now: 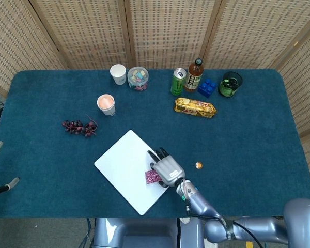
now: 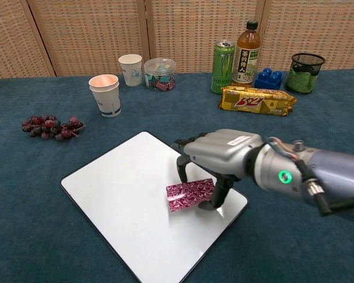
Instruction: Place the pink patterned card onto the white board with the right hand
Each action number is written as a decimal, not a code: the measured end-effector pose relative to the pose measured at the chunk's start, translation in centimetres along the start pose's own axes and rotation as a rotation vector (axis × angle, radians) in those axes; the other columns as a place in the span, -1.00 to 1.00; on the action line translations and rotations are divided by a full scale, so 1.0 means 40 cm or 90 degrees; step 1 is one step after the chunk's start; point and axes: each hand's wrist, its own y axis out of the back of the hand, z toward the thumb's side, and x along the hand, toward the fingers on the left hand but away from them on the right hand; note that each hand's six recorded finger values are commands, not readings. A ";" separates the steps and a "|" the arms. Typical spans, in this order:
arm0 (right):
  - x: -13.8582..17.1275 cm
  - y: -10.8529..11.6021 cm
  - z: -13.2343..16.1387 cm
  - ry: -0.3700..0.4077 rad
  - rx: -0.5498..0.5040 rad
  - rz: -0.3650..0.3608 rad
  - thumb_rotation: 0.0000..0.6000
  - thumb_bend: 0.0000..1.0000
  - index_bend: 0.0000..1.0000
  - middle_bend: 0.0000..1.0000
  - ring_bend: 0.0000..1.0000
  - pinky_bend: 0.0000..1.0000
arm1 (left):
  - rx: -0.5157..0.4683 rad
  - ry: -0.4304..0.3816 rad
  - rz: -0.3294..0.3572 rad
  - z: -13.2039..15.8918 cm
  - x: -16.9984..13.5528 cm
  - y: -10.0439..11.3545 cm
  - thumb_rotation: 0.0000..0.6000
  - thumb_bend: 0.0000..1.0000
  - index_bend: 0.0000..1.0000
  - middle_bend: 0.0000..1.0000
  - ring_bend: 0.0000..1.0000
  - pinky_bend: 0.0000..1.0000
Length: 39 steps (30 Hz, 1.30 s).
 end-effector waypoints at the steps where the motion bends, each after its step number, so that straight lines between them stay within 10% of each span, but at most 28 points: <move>1: -0.011 0.004 0.008 -0.002 -0.001 0.000 1.00 -0.69 -0.45 -1.00 -1.00 -1.00 | -0.001 0.002 -0.001 -0.002 0.001 0.000 1.00 -1.00 -1.00 -1.00 -1.00 -1.00; 4: -0.036 0.012 0.018 -0.017 -0.006 0.005 1.00 -1.00 -0.94 -1.00 -1.00 -1.00 | -0.002 0.005 -0.002 -0.006 0.004 -0.001 1.00 -1.00 -1.00 -1.00 -1.00 -1.00; 12: -0.035 0.047 -0.029 -0.069 0.008 0.006 1.00 -1.00 -1.00 -1.00 -1.00 -1.00 | 0.000 0.005 -0.006 -0.008 0.006 -0.005 1.00 -1.00 -1.00 -1.00 -1.00 -1.00; 17: 0.001 0.079 -0.093 -0.089 0.028 -0.007 1.00 -0.97 -0.69 -1.00 -1.00 -1.00 | 0.002 0.003 -0.007 -0.005 0.005 -0.007 1.00 -1.00 -1.00 -1.00 -1.00 -1.00; 23: 0.066 0.091 -0.221 -0.131 0.052 -0.015 1.00 -0.48 -0.21 -1.00 -1.00 -1.00 | 0.006 -0.001 -0.006 0.000 0.003 -0.009 1.00 -1.00 -1.00 -1.00 -1.00 -1.00; 39: 0.164 -0.020 -0.392 -0.167 -0.001 0.000 1.00 -0.33 -0.14 -1.00 -1.00 -1.00 | 0.013 -0.012 -0.010 0.015 -0.002 -0.018 1.00 -1.00 -1.00 -1.00 -1.00 -1.00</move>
